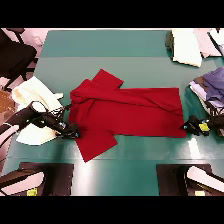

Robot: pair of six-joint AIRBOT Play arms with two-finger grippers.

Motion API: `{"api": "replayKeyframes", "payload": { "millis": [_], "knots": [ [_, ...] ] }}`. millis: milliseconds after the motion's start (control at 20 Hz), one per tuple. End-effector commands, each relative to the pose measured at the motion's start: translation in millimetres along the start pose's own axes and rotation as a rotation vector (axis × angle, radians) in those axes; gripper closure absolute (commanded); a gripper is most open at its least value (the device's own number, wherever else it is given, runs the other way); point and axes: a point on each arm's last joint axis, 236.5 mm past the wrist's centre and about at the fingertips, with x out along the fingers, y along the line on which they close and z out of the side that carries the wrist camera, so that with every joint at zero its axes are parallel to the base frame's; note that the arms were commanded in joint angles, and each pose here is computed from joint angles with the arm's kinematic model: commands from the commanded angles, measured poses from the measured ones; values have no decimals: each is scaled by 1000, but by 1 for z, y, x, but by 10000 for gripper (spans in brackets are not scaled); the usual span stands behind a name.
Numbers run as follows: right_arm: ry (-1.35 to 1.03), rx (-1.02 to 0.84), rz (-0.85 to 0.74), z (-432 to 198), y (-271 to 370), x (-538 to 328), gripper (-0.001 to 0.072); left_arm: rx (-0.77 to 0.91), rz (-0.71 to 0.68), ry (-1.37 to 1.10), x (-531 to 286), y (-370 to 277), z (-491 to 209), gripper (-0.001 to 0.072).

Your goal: Fold the shirts.

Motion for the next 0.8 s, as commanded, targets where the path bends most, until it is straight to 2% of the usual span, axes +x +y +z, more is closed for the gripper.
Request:
{"api": "replayKeyframes", "payload": {
  "millis": [0,100,250,450,650,750],
  "knots": [
    [11,-8,1,-2,2,1,472,-5,-59,-28,0,-13,5,682],
    [28,-8,7,-6,4,1,480,-12,-104,-47,-2,-24,10,682],
    [44,-31,61,-11,16,0,696,30,-145,-134,-24,-48,26,682],
    [-67,-76,170,0,53,-19,696,134,-127,-314,-84,-86,48,682],
    [-300,-103,192,31,77,-49,698,177,-101,-477,-117,-98,78,683],
    [-318,-126,179,36,83,-52,698,172,-96,-500,-119,-97,84,683]
  ]
}}
